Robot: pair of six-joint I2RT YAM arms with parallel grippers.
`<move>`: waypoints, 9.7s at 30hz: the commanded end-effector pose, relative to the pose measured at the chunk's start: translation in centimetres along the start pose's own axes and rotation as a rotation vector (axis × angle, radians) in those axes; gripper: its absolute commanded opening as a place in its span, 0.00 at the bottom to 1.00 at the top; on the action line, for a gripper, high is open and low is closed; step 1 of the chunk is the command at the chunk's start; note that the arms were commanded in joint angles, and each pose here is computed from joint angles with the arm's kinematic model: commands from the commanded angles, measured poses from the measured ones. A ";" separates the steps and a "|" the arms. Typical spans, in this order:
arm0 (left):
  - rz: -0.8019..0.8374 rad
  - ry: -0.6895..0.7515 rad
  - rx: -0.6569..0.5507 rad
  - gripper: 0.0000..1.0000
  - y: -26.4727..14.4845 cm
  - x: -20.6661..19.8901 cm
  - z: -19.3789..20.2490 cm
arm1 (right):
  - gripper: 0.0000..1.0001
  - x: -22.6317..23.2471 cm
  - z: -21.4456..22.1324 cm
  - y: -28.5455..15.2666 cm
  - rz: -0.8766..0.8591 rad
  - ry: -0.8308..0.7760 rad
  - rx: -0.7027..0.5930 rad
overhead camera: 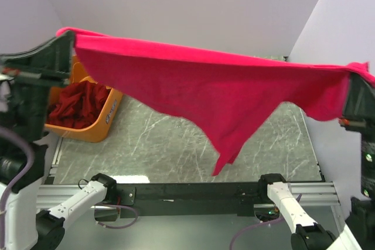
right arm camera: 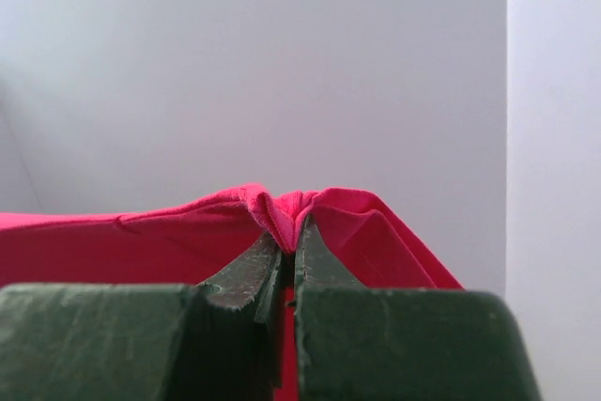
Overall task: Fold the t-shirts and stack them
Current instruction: Flatten the tshirt out, then fold the tshirt
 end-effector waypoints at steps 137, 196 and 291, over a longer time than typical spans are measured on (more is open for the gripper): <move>-1.502 -0.013 0.690 0.01 -26.4 41.3 31.8 | 0.96 10.4 49.3 -15.3 -0.010 0.067 1.676; -1.660 -0.072 0.583 0.01 -29.2 37.9 28.2 | 0.00 13.2 41.9 -31.7 -0.343 -0.011 2.306; -1.340 0.023 0.759 1.00 -14.5 45.3 40.3 | 0.24 5.5 61.3 -7.3 0.119 -0.352 1.708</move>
Point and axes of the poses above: each gripper's point midway between its finger pads, its own y axis out along the fingers, its own x axis along the line the jaws close on, z = x × y, the point moved 2 cm from there along -y, back along the fingers, and after that the axes turned 15 degrees about -y, right-handed, at the moved point
